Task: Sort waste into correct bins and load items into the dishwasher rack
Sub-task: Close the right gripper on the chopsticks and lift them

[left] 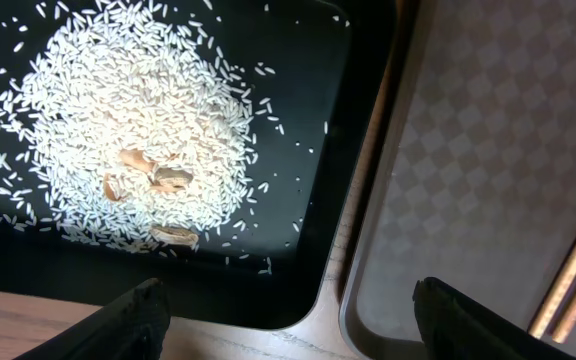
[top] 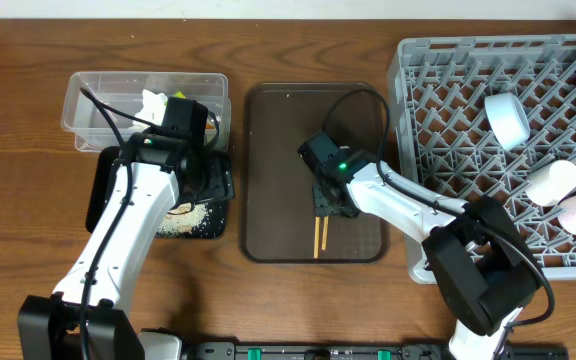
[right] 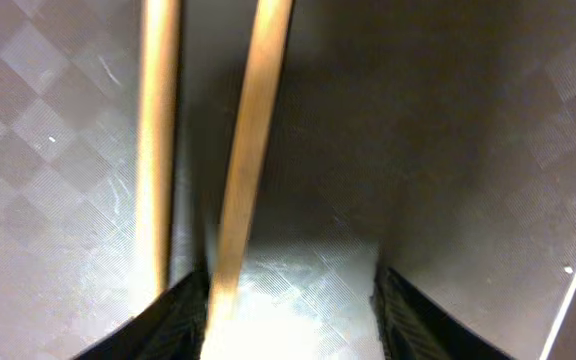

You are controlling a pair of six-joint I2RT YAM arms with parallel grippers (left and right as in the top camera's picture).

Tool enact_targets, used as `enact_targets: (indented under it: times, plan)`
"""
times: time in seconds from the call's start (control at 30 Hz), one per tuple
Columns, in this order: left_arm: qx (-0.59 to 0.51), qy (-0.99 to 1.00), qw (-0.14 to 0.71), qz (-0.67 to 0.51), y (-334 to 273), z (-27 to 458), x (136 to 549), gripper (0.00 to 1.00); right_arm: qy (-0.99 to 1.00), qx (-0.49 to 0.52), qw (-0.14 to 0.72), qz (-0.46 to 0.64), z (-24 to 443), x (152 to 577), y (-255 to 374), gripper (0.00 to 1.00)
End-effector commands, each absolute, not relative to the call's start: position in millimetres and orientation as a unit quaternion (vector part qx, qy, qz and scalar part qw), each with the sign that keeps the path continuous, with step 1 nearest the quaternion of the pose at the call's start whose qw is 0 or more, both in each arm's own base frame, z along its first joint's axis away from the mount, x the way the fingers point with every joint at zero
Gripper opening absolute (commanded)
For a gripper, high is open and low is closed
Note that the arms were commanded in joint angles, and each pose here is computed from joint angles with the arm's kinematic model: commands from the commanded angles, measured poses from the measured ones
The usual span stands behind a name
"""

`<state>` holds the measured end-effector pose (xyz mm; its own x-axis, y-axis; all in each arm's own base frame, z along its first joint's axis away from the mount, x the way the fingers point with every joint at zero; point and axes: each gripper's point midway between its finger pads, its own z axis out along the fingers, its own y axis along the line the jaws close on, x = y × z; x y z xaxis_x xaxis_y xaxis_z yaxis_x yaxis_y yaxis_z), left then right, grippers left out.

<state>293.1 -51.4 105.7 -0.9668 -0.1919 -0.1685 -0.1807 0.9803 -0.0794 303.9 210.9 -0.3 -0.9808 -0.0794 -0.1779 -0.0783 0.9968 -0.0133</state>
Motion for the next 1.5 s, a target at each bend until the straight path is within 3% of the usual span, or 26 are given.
enact_targets:
  times: [0.0,0.07,0.23,0.4,0.8,1.17,1.3,1.4,1.47]
  plan:
    - [-0.099,0.990,0.095,-0.028,-48.3,110.2,294.4,0.81,0.996,-0.027,0.076,-0.024,-9.5,301.2,198.6,0.29]
    - [-0.099,0.990,0.095,-0.027,-48.3,110.1,294.3,0.81,0.997,-0.026,0.072,-0.024,-9.7,300.0,197.6,0.16]
    - [-0.099,0.990,0.095,-0.027,-48.2,110.2,294.5,0.81,0.998,-0.024,0.056,-0.017,-10.4,295.0,196.9,0.01]
    - [-0.099,0.990,0.095,-0.028,-48.3,110.2,294.4,0.81,0.996,-0.055,0.066,-0.004,6.2,305.8,193.7,0.01]
    - [-0.099,0.990,0.096,-0.028,-48.3,110.2,294.6,0.81,0.986,-0.069,0.149,0.030,138.8,351.8,115.3,0.01]
    - [-0.099,0.990,0.096,-0.028,-48.3,110.3,294.7,0.81,0.997,-0.032,0.063,0.008,120.1,321.3,49.3,0.01]
    - [-0.099,0.990,0.096,-0.028,-48.3,110.2,294.6,0.81,0.998,-0.033,0.049,0.011,102.1,315.3,50.3,0.04]
    - [-0.099,0.990,0.096,-0.028,-48.3,110.2,294.6,0.81,0.998,-0.034,0.049,0.011,97.8,315.8,50.9,0.24]
    - [-0.099,0.990,0.096,-0.028,-48.3,110.2,294.6,0.81,0.998,-0.034,0.056,0.011,100.7,318.4,51.2,0.29]
